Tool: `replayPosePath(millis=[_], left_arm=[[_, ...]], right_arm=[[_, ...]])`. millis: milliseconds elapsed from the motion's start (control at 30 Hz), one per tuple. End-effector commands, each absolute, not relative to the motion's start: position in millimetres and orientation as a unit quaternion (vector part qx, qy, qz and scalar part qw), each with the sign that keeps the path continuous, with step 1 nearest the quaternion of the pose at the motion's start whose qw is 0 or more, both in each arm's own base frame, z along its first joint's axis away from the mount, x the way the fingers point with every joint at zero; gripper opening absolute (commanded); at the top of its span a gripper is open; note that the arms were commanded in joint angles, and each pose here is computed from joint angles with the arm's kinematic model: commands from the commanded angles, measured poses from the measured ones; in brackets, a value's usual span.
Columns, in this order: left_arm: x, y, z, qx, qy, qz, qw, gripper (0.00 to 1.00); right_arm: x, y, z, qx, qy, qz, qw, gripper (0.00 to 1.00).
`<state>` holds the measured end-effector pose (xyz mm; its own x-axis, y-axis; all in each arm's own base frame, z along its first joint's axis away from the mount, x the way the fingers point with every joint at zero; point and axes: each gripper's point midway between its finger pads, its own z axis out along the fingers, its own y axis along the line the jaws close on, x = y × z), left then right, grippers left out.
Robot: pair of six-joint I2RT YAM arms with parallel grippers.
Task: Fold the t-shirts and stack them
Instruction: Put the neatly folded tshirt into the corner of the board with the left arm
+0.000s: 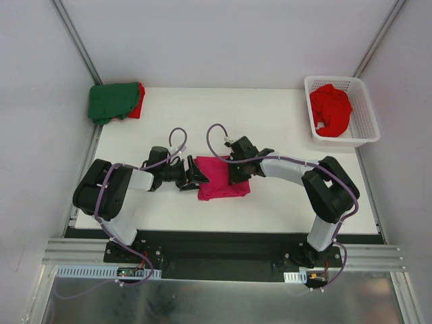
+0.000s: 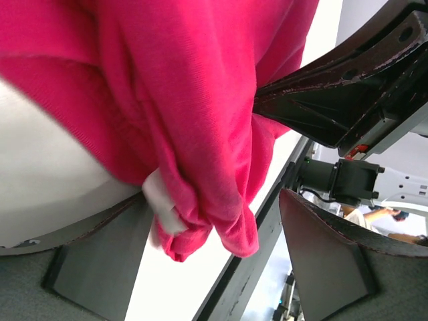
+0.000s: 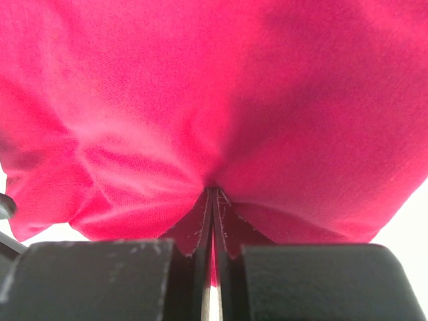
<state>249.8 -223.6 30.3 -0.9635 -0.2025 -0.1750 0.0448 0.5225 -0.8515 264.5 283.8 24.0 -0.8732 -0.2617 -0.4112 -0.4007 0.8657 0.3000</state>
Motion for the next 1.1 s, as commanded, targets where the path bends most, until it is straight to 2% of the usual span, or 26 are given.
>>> replayPosePath(millis=[0,700,1067], left_arm=[[207.3,-194.5,-47.0,-0.094,0.932,-0.345,0.059,0.80],[199.4,-232.0,-78.6,-0.082,0.933,-0.349,0.014,0.78],[200.4,-240.9,-89.5,-0.080,0.936,-0.344,0.008,0.64]], right_arm=[[257.3,266.2,19.9,-0.181,0.956,0.163,0.164,0.01],[254.6,265.0,21.2,-0.178,0.956,0.166,0.164,0.01],[253.4,264.5,21.4,-0.177,0.956,0.167,0.164,0.01]])
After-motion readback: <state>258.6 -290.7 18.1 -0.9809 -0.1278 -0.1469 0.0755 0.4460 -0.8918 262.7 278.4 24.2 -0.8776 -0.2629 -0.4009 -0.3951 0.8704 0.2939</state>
